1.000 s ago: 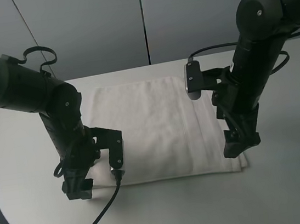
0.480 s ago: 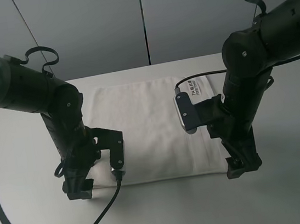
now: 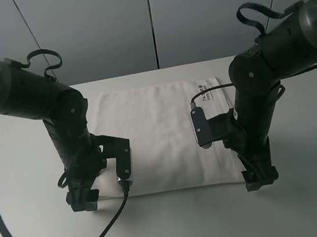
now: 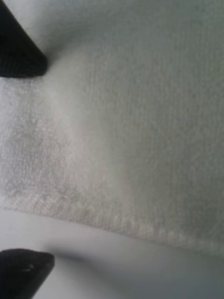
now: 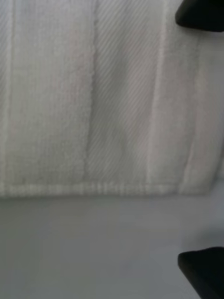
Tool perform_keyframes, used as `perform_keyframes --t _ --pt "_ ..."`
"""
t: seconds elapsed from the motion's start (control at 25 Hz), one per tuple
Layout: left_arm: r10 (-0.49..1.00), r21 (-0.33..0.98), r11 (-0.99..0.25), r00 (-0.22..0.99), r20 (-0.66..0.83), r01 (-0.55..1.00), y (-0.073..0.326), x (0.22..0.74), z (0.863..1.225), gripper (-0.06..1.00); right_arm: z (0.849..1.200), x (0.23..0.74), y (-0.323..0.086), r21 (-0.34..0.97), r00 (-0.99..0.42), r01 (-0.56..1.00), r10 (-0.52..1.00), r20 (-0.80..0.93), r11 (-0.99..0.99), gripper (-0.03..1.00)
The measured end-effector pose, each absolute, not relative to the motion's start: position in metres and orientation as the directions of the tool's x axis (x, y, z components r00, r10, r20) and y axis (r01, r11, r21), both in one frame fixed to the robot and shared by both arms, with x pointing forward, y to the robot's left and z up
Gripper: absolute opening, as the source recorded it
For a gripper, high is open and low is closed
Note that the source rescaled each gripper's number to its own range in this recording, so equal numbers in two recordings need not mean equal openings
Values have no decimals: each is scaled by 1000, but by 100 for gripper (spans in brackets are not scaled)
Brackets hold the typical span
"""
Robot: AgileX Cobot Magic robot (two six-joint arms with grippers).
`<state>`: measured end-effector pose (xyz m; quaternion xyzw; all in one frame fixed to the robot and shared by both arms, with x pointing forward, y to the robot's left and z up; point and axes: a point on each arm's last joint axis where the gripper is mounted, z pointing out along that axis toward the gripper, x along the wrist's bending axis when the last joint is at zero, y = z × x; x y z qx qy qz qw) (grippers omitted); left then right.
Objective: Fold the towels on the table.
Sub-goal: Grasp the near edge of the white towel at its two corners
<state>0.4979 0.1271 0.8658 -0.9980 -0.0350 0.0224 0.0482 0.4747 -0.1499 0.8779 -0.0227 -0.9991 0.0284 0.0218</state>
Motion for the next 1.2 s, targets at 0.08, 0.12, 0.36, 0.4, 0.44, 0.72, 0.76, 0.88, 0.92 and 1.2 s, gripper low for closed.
perform_keyframes --t 0.08,0.12,0.36,0.4,0.44,0.72,0.76,0.88,0.92,1.2 --pt "72 -98 -993 997 -41 68 127 498 866 95 872 472 -152 -66 -997 45 49 52 997 100" --pt "72 -98 -993 997 -41 68 127 498 866 95 869 471 -152 -73 -997 41 45 58 996 100" --pt "72 -98 -993 997 -41 68 127 498 865 95 863 467 -155 -70 -997 52 56 51 996 100" --pt "72 -98 -993 997 -41 68 127 498 865 95 862 466 -155 -69 -997 53 57 47 996 100" --pt "72 -98 -993 997 -41 68 127 498 865 95 860 465 -155 -68 -998 48 51 43 997 98" --pt "75 -96 -993 996 -42 70 127 498 865 95 856 462 -157 -30 -999 39 38 -15 999 24" --pt "75 -96 -993 996 -42 70 127 498 865 95 856 463 -157 -25 -999 34 34 -25 999 13" --pt "75 -96 -993 996 -42 70 127 498 865 95 856 463 -157 -24 -999 24 23 -36 999 0" --pt "75 -96 -993 996 -42 70 127 498 865 95 856 464 -157 -24 -999 23 22 -36 999 0" --pt "72 -91 -993 997 -38 69 126 498 865 94 856 464 -157 -25 -999 21 20 -37 999 0"
